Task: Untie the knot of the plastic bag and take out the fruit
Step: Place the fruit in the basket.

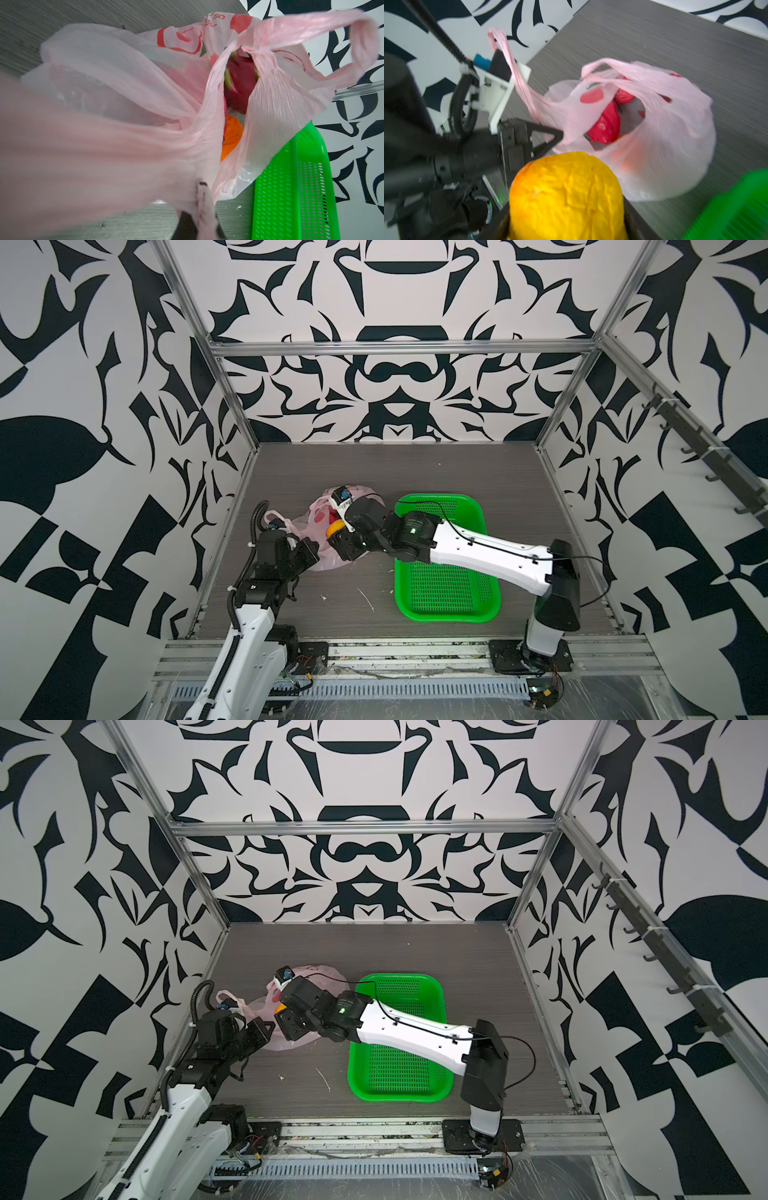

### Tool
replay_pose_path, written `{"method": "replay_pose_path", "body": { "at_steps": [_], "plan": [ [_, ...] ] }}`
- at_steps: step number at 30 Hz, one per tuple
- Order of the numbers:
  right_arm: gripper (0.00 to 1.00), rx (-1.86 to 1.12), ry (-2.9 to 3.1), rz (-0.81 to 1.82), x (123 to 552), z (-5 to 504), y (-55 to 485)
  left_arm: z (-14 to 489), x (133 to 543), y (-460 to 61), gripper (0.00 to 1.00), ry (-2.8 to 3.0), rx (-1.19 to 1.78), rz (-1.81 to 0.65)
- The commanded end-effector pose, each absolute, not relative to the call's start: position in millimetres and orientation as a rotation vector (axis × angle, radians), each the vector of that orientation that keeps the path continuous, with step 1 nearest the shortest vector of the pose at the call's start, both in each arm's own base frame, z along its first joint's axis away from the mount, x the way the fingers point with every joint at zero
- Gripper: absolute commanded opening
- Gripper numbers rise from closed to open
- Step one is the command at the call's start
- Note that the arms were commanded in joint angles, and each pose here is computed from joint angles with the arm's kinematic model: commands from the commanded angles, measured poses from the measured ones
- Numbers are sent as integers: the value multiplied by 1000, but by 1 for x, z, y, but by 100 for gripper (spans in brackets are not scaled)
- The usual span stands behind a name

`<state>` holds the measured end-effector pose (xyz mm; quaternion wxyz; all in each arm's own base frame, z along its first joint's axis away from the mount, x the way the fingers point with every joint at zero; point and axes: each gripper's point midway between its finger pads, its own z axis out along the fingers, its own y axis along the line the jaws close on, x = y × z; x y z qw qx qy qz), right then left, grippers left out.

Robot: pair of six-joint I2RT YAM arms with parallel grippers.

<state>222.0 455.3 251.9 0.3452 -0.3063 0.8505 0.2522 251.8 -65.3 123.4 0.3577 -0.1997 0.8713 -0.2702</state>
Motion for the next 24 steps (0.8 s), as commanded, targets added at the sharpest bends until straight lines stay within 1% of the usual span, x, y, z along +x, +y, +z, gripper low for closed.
{"method": "replay_pose_path", "body": {
  "at_steps": [1, 4, 6, 16, 19, 24],
  "plan": [
    [33, -747, 2145, 585, 228, 273, 428, 135, 256, -65, 0, 2213, -501, -698],
    [33, -701, 2146, 529, 233, 271, 402, 136, 254, -66, 0, 2208, -498, -705],
    [31, -664, 2152, 499, 239, 267, 385, 137, 253, -67, 0, 2207, -491, -710],
    [30, -419, 2265, 373, 278, 214, 300, 135, 243, -72, 0, 2220, -465, -726],
    [30, -368, 2299, 334, 290, 198, 285, 134, 242, -75, 0, 2223, -456, -737],
    [29, -328, 2353, 301, 308, 171, 276, 136, 241, -77, 0, 2221, -439, -747]
  ]
}}
